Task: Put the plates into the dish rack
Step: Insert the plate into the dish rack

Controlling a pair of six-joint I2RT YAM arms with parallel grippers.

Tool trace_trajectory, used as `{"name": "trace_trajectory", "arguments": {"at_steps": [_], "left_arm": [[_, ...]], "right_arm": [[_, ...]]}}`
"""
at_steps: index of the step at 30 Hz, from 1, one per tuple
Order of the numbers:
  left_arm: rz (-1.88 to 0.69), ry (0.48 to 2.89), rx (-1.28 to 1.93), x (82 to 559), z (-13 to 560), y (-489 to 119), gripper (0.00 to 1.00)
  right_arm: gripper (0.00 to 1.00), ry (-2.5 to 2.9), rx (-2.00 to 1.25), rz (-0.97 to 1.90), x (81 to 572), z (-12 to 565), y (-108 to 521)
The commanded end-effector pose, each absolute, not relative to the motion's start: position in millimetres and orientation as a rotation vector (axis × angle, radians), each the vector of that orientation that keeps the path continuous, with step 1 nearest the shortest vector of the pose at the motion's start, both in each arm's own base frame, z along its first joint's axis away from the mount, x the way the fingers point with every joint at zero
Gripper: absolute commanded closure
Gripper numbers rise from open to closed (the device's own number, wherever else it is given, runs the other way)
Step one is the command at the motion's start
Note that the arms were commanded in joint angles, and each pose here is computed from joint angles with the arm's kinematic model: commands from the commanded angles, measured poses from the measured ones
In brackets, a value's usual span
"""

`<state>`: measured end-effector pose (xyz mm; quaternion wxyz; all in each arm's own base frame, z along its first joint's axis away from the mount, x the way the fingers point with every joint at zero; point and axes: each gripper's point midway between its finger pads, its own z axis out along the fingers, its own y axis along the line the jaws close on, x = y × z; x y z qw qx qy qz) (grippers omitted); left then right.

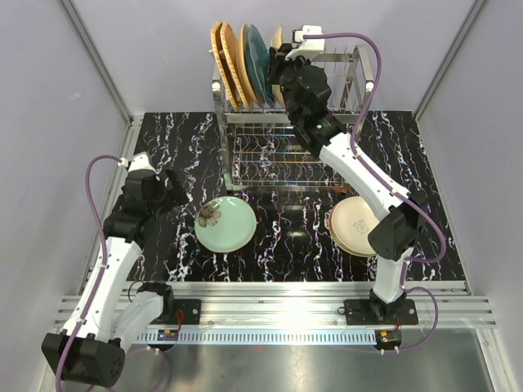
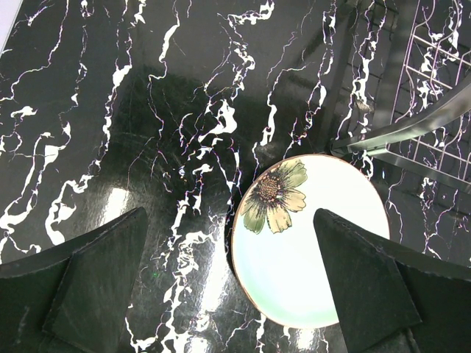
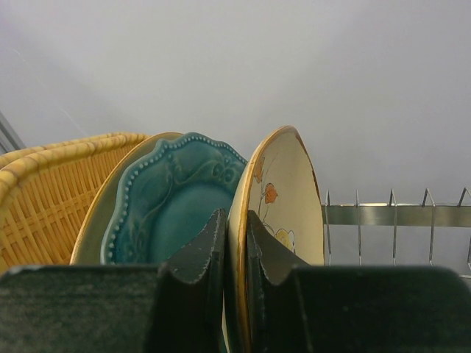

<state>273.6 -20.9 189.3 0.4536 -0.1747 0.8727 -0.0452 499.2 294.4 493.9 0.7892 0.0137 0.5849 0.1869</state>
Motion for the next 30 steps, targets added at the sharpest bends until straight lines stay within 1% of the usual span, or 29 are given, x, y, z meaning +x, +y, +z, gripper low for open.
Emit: {"name": "trace_trajectory", "arguments": {"at_steps": [1,6,12,13,16,19,20,22,23,30], "left_arm": [[-0.138,2.108,-0.41,282,200,-23,0.01],[-0.144,2.111,-0.407,282,199,-24,0.01],[-0.151,2.109,-0.406,283,200,-25,0.01],[-0.149,2.114,-0.405,282,198,-25,0.01],[-0.149,2.112,-0.405,282,199,-25,0.01],[-0.151,2.111,-0.406,282,199,-25,0.01],[-0.151,2.114,-0.406,282,199,-25,0.01],[-0.153,2.117,-0.403,282,198,-26,0.01],[-0.155,2.116,-0.402,283,198,-26,0.01],[-0.161,2.118,-0.401,283,198,-27,0.01]], "right_arm": [[0.99,1.055,0.157,0.455,468,568,262],[1.0,1.058,0.171,0.453,467,560,259],[0.96,1.091,0.187,0.436,477,551,260],[0.92,1.095,0.175,0.442,478,551,262],[0.9,1.113,0.157,0.44,483,550,265],[0.83,1.128,0.148,0.434,487,548,265],[0.77,1.13,0.15,0.432,488,548,263],[0.71,1.133,0.151,0.434,489,548,263],[0.66,1.131,0.151,0.437,489,550,263],[0.61,1.14,0.128,0.443,493,550,269]]}}
